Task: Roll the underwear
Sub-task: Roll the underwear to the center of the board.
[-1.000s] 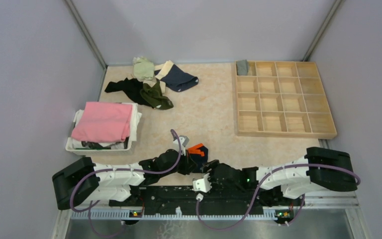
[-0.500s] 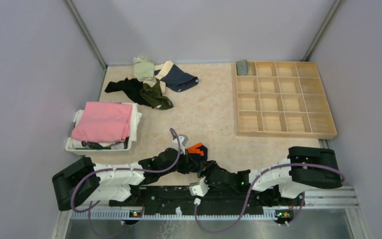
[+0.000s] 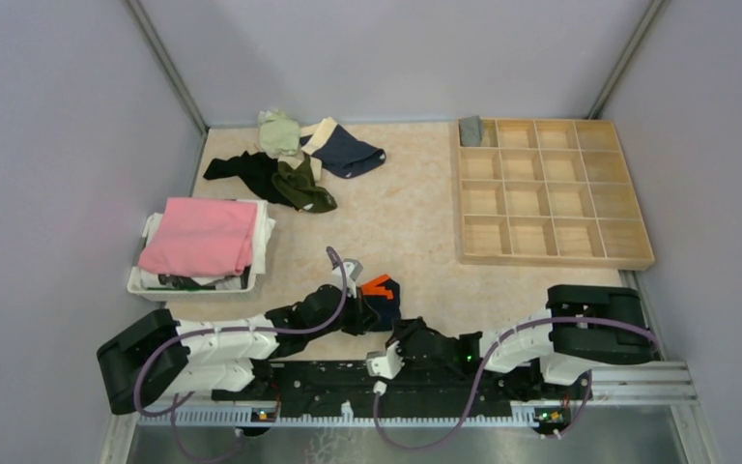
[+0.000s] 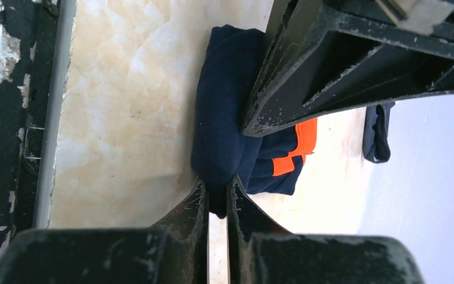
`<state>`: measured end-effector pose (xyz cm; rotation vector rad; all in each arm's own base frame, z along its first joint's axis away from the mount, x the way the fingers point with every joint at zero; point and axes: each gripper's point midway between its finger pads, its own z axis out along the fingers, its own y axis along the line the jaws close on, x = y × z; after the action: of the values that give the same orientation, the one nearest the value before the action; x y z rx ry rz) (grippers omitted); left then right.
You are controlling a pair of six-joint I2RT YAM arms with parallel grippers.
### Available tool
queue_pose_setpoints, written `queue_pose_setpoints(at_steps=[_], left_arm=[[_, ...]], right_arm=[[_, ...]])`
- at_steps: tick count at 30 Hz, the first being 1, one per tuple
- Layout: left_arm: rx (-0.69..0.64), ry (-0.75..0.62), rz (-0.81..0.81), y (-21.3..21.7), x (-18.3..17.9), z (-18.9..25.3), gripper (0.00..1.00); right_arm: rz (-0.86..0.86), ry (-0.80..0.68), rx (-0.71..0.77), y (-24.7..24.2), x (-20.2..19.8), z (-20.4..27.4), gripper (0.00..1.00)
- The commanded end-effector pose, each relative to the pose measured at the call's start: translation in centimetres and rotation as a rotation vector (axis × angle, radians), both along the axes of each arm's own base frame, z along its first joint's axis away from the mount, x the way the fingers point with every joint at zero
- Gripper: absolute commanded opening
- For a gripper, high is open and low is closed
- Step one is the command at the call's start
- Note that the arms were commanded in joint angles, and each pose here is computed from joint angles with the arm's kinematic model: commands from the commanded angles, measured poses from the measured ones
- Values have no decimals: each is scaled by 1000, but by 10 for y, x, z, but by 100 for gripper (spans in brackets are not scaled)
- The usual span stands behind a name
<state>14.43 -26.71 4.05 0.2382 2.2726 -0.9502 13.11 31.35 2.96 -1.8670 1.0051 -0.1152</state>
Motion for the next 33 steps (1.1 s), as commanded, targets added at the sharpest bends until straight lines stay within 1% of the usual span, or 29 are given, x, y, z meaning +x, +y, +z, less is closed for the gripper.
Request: queue_pose_setpoints(at_steps=[1,5,10,13,22,27,33], left_arm=[[164,29,18,36,-6,-32,0],[133,-15,35,34,0,-12,0],[88,-92,67,35,10,18,0],[85,-126,85,39,15,28,0],[89,-123,55,40,9,25,0],[96,-112,37,41,5,19,0],[103,-84,17,43,-2,11,0]], right_arm=[[-49,122,36,-5,-9,-7,0],[-59,259,129,5,-20,6,0],[-64,450,153,11,-35,8,0],[-60,556,172,16,-44,8,0],[-130,847,218,25,-55,7,0],[-139,942,243,32,-55,12,0],[-199,1084,222,35,-49,13,0]])
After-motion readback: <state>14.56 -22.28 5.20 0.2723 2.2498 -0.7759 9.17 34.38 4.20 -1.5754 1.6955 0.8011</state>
